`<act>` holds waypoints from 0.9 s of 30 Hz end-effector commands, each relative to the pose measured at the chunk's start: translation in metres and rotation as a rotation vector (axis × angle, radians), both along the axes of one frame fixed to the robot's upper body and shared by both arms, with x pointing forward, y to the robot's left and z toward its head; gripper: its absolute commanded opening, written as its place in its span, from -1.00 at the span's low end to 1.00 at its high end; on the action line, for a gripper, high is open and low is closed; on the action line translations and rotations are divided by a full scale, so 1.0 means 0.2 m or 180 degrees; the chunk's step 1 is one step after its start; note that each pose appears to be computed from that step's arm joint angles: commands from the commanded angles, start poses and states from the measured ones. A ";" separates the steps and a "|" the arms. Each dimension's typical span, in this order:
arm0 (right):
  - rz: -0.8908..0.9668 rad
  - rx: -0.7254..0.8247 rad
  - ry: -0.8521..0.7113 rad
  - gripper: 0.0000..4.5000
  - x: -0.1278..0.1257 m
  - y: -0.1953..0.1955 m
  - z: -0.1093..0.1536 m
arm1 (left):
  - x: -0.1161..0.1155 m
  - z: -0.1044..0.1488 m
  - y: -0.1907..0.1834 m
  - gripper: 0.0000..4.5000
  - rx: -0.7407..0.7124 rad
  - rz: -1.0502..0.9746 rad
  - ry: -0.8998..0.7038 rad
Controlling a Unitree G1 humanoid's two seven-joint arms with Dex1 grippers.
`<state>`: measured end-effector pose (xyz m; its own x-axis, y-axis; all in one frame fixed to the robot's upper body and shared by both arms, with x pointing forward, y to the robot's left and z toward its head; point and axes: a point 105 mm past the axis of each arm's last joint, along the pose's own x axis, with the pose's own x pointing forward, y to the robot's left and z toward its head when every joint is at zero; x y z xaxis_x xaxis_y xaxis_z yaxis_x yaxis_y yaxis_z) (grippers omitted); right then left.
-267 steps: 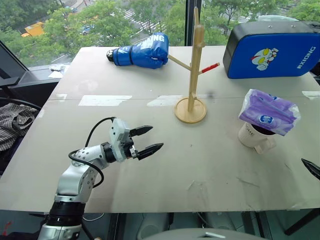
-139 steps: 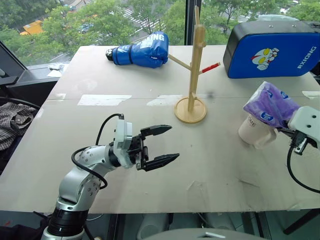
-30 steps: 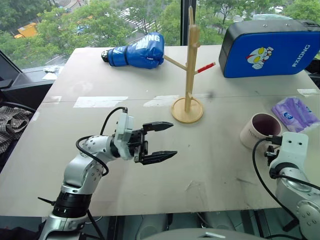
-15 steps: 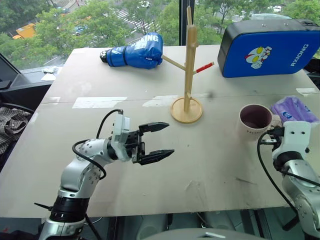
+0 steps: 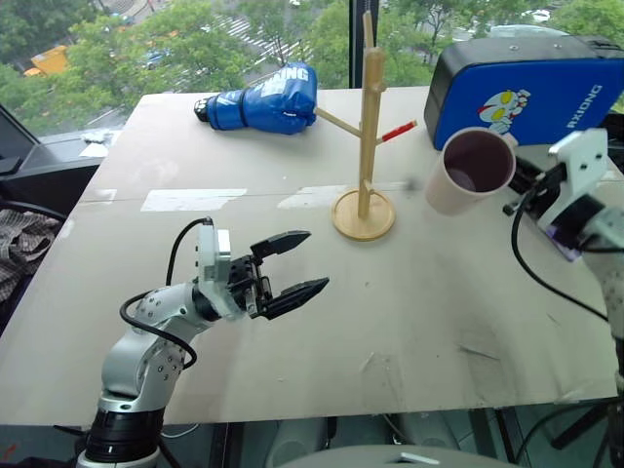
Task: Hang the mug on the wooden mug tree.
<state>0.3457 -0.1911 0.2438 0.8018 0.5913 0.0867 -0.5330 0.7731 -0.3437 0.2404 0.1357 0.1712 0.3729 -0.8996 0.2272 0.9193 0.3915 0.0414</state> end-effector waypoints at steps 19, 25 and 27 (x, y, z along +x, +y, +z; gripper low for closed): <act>0.1672 -0.1424 0.0278 -0.97 0.32 0.32 0.21 | -0.11 0.14 -0.01 1.00 -0.0311 0.0618 -0.0256; 0.1729 -0.1427 0.0272 -0.97 0.34 0.44 0.23 | -0.10 0.15 0.03 1.00 -0.0337 0.0751 -0.0283; 0.1714 -0.1454 0.0346 -0.97 0.35 0.45 0.21 | -0.09 0.15 0.05 1.00 -0.0365 0.0790 -0.0295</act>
